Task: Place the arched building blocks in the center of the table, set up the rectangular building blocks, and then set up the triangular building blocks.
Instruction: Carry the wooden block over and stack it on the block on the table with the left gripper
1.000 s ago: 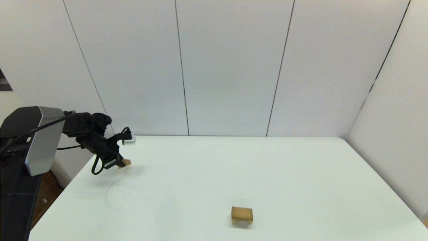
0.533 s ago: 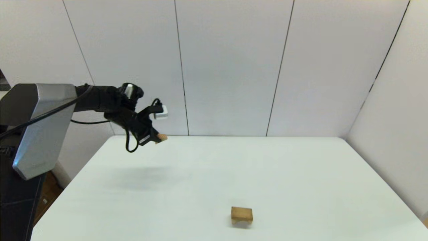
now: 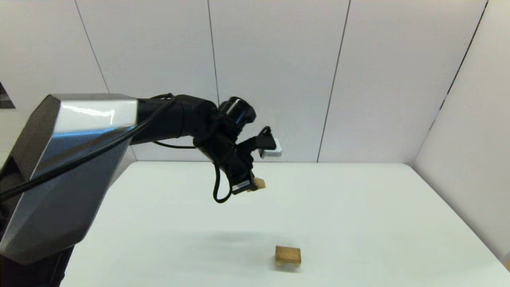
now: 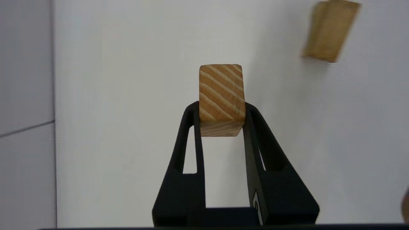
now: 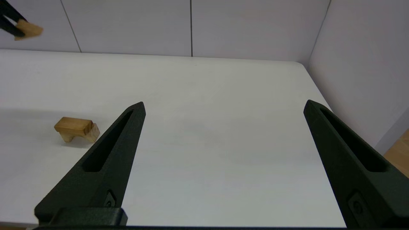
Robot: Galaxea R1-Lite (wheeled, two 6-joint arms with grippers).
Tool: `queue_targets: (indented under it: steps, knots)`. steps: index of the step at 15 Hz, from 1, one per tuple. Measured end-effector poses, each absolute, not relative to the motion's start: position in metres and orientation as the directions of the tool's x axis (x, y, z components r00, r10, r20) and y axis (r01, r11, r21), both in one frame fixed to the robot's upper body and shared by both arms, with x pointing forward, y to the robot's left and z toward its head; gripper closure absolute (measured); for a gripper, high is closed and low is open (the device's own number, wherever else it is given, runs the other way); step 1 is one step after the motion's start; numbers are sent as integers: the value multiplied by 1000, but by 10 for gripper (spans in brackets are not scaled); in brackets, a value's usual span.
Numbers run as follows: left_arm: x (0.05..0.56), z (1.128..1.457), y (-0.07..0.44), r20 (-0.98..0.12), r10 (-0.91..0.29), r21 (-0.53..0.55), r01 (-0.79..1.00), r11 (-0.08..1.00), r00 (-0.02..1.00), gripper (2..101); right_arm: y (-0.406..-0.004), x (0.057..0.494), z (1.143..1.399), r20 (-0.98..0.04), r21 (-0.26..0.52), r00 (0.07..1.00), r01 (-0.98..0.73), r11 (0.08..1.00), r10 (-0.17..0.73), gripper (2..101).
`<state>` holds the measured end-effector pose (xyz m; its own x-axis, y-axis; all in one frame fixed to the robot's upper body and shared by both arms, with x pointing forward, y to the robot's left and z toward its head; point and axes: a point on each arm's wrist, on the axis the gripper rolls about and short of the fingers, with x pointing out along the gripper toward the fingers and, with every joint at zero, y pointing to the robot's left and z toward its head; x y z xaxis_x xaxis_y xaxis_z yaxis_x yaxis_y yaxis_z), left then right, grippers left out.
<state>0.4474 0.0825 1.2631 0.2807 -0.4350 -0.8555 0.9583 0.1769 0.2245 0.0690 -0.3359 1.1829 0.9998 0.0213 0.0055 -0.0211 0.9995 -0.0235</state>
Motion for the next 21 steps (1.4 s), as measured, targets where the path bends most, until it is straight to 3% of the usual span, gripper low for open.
queue_targets:
  steps: [8,14,21]
  knots:
    - [409,1226,24,-922,-301,243,969,40,244,814,-336,69,1183,6,-23,1000,-20,1000,20,43]
    - [389,1201,-14,-915,-338,221,975,33,219,814,-336,69,1183,5,-23,1000,-21,1000,21,43]
    - [376,1177,-25,-941,-326,104,994,-26,90,814,-336,69,1183,6,-23,1000,-20,1000,20,43]
